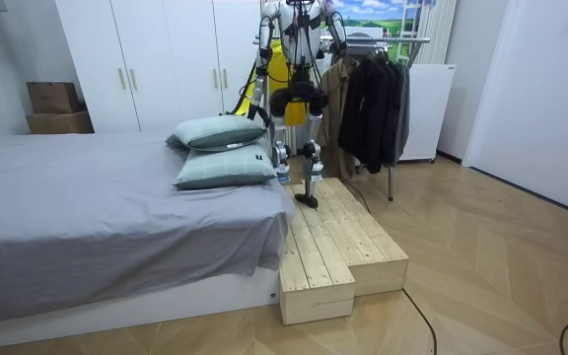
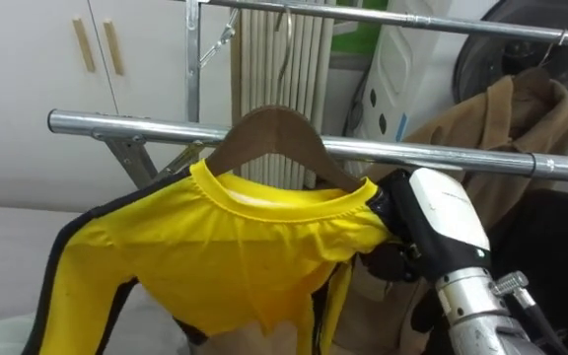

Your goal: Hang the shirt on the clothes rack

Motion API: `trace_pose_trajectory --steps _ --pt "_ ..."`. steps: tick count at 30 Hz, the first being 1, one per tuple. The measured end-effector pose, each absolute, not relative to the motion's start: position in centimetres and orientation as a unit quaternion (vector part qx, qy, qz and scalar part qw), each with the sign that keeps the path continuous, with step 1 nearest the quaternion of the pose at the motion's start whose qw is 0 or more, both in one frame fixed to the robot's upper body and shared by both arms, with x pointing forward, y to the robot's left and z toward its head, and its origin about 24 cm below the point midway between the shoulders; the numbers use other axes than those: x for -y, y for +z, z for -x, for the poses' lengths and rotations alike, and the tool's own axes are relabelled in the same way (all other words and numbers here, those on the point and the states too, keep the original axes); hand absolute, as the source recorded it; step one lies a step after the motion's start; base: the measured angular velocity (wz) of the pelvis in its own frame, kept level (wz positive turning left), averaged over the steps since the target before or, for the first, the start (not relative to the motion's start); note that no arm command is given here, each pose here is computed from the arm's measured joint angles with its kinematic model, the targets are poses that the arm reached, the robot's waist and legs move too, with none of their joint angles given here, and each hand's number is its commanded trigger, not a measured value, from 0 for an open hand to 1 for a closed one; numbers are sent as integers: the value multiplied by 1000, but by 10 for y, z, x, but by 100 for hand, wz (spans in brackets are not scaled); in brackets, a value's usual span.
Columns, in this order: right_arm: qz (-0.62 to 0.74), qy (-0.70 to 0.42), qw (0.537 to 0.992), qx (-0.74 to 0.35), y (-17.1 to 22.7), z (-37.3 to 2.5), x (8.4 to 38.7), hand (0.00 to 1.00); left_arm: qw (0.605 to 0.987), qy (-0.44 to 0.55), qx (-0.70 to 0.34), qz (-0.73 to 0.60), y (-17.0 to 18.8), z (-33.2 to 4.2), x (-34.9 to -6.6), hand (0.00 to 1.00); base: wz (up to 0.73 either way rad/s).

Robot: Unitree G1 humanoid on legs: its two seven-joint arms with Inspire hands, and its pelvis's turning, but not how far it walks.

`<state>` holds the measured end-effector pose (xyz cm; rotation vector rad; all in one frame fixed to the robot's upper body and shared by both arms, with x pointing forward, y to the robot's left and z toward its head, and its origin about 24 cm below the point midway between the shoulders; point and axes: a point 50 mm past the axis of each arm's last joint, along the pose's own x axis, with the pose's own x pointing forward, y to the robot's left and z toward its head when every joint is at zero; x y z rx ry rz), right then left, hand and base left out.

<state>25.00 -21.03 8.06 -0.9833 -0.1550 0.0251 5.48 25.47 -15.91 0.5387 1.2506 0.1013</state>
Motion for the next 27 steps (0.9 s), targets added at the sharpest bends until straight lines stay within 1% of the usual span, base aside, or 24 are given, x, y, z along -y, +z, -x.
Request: trace_pose_trajectory --steps 3,5,9,11,14,22,27 --pt "450 19 891 52 70 -253 215 100 777 46 -577 -249 -159 -56 -254 0 2" --pt "424 31 905 11 54 -255 221 100 780 45 -572 -250 -158 -59 -254 0 5" --pt "409 64 909 -46 33 -252 226 100 783 38 -566 -255 -157 -62 -253 0 7" --pt "385 80 915 -93 17 -249 230 100 782 28 -567 -256 -158 -62 -252 0 12" --pt "372 99 910 -152 -2 -245 237 100 783 25 -566 -257 -158 -63 -252 0 8" --pt "324 114 907 -244 -25 -247 250 100 775 24 -579 -253 -157 -61 -257 0 5" --pt "304 112 905 -275 -35 -251 255 100 774 20 -581 -251 -157 -61 -258 0 0"
